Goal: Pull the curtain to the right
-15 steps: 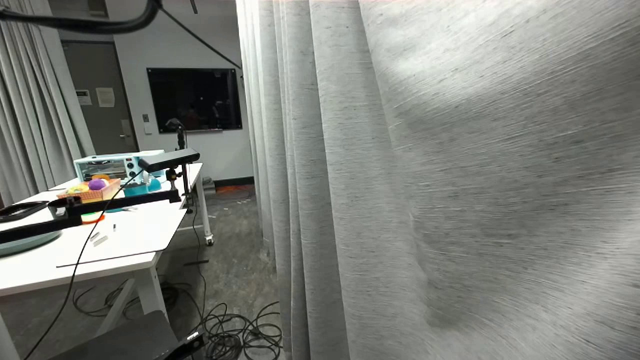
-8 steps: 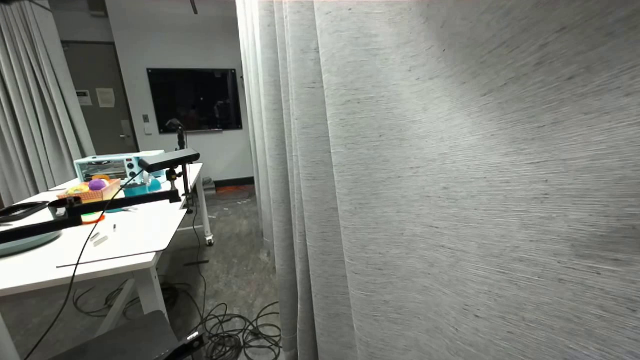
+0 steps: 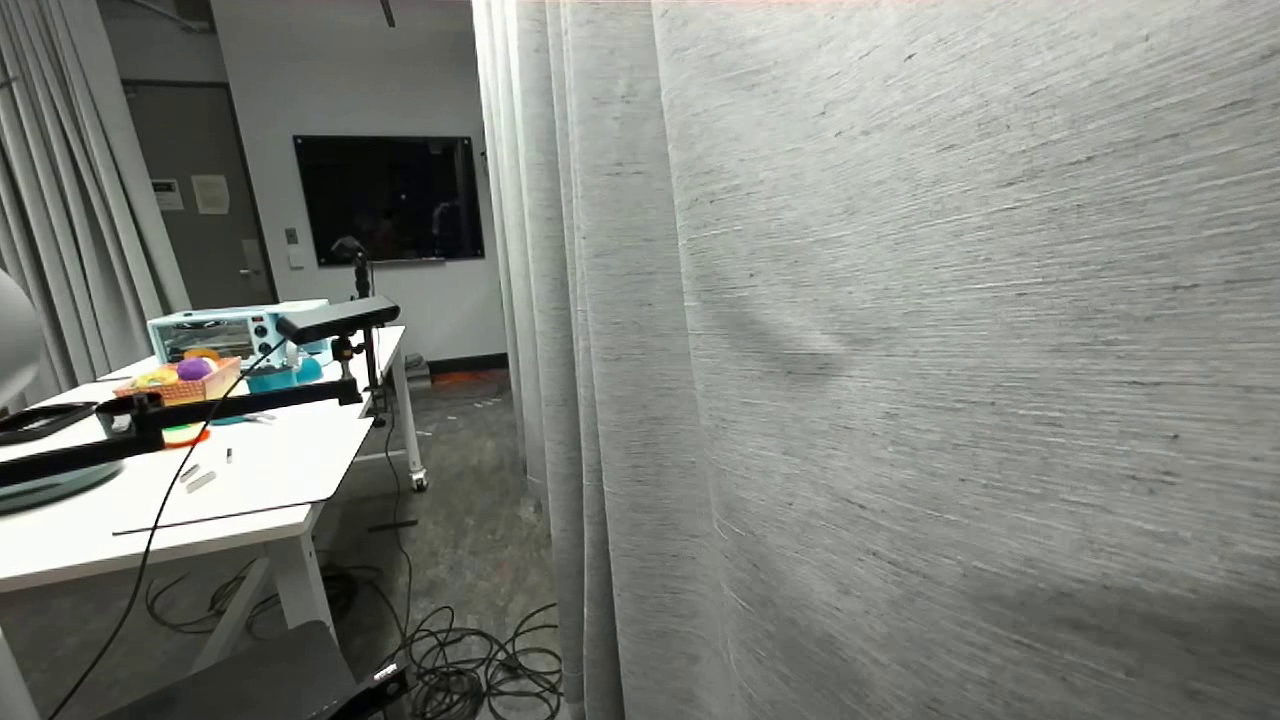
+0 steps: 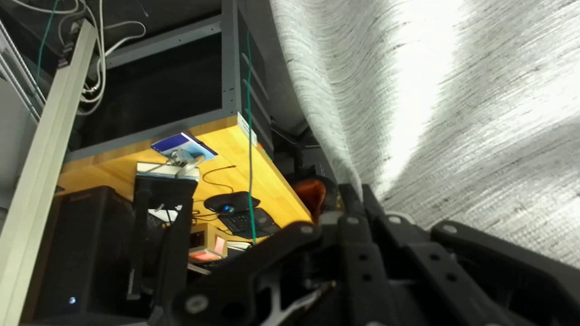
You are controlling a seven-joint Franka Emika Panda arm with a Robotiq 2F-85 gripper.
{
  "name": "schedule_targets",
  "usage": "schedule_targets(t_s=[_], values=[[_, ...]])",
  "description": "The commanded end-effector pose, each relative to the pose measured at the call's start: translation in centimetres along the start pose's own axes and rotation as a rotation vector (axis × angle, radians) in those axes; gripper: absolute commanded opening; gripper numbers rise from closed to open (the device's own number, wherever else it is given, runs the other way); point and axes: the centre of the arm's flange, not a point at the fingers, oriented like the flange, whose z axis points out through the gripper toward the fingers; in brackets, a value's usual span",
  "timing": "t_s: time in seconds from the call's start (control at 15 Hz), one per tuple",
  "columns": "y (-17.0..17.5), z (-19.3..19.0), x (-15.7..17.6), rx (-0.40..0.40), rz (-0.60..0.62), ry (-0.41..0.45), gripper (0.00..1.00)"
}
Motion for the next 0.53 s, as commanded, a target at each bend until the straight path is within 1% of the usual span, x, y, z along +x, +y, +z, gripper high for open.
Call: schedule_targets(t_s=[0.0,0.2,0.27,0.47], values=[[5.1,1.4,4.3,-0.041,0.065,-0.027,0.01],[6.7,2.3,4.3,-0.062,0.101,-0.060,0.01],[8.2,4.0,4.2,-0.053,0.112,-0.065,0.01],[9.4,6.2,3.7,-0.059,0.157,-0.076,0.01]])
